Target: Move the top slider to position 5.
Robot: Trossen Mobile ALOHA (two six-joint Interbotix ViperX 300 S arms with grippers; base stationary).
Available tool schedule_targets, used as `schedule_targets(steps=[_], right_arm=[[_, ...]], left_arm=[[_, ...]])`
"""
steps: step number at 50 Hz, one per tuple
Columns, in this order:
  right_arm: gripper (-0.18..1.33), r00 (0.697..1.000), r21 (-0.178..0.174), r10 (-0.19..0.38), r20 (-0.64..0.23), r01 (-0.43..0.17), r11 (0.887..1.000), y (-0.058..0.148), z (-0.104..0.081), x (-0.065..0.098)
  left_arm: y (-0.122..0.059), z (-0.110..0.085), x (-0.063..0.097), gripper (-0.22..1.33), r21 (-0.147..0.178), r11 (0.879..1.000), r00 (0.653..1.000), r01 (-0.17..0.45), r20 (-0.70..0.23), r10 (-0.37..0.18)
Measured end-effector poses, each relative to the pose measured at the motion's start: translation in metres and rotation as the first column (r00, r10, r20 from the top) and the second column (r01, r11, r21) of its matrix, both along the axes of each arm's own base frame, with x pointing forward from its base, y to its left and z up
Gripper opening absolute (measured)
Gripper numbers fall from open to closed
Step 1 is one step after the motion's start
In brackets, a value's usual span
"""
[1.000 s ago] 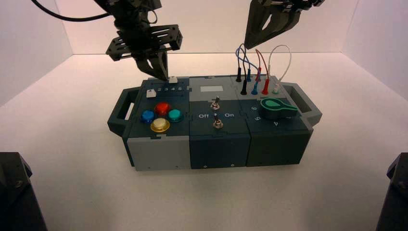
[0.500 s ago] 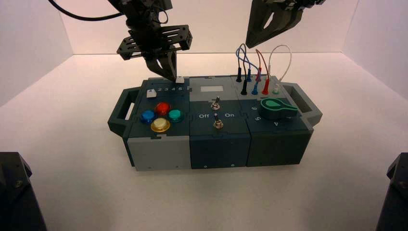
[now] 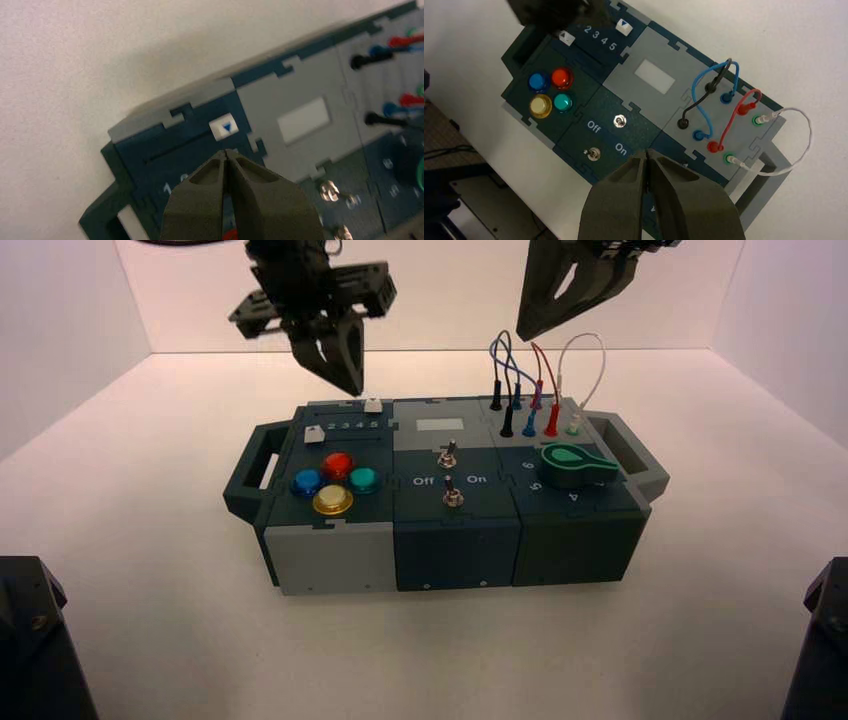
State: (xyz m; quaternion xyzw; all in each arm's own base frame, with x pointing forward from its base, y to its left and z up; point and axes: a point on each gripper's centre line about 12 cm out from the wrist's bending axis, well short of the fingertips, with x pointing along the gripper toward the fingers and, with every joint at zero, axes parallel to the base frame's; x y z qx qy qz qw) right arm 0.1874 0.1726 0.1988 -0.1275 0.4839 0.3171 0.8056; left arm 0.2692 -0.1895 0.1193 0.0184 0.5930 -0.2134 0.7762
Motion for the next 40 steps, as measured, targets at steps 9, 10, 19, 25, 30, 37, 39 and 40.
schedule_targets(steps=[9,10,19,25,30,37,39,40], right_arm=[[-0.14,1.0,-0.008,0.002,-0.011,-0.002,1.0,0.0,0.0,-0.001],[-0.14,1.0,-0.009,0.001,-0.013,-0.001,1.0,0.0,0.0,-0.001],[-0.14,1.0,-0.007,0.006,-0.008,-0.006,1.0,0.001,0.004,0.0],[-0.14,1.0,-0.007,0.004,-0.012,-0.004,1.0,0.001,0.005,0.0],[-0.14,1.0,-0.005,0.001,-0.012,-0.001,1.0,0.001,0.006,0.0],[-0.14,1.0,0.005,0.0,0.0,0.0,1.0,0.0,0.01,-0.001],[-0.14,1.0,0.007,0.0,0.002,0.0,1.0,0.0,0.011,-0.001],[-0.14,1.0,0.008,0.0,0.003,0.0,1.0,0.0,0.011,-0.001]], left_arm=[[0.001,0.011,-0.006,-0.16,0.002,0.999,0.999,0.033,-0.012,-0.033],[0.001,0.012,-0.007,-0.16,0.002,0.999,0.999,0.033,-0.012,-0.033],[0.002,0.018,-0.007,-0.16,-0.004,0.999,0.999,0.045,0.008,-0.045],[0.004,0.018,-0.009,-0.16,-0.003,0.999,0.999,0.046,0.004,-0.046],[0.005,0.019,-0.012,-0.16,-0.002,0.999,0.999,0.047,0.001,-0.047],[0.006,0.022,-0.014,-0.16,-0.006,0.999,0.999,0.049,0.009,-0.049],[0.007,0.023,-0.014,-0.16,-0.008,0.999,0.999,0.047,0.014,-0.047],[0.007,0.023,-0.015,-0.16,-0.007,0.999,0.999,0.049,0.011,-0.049]])
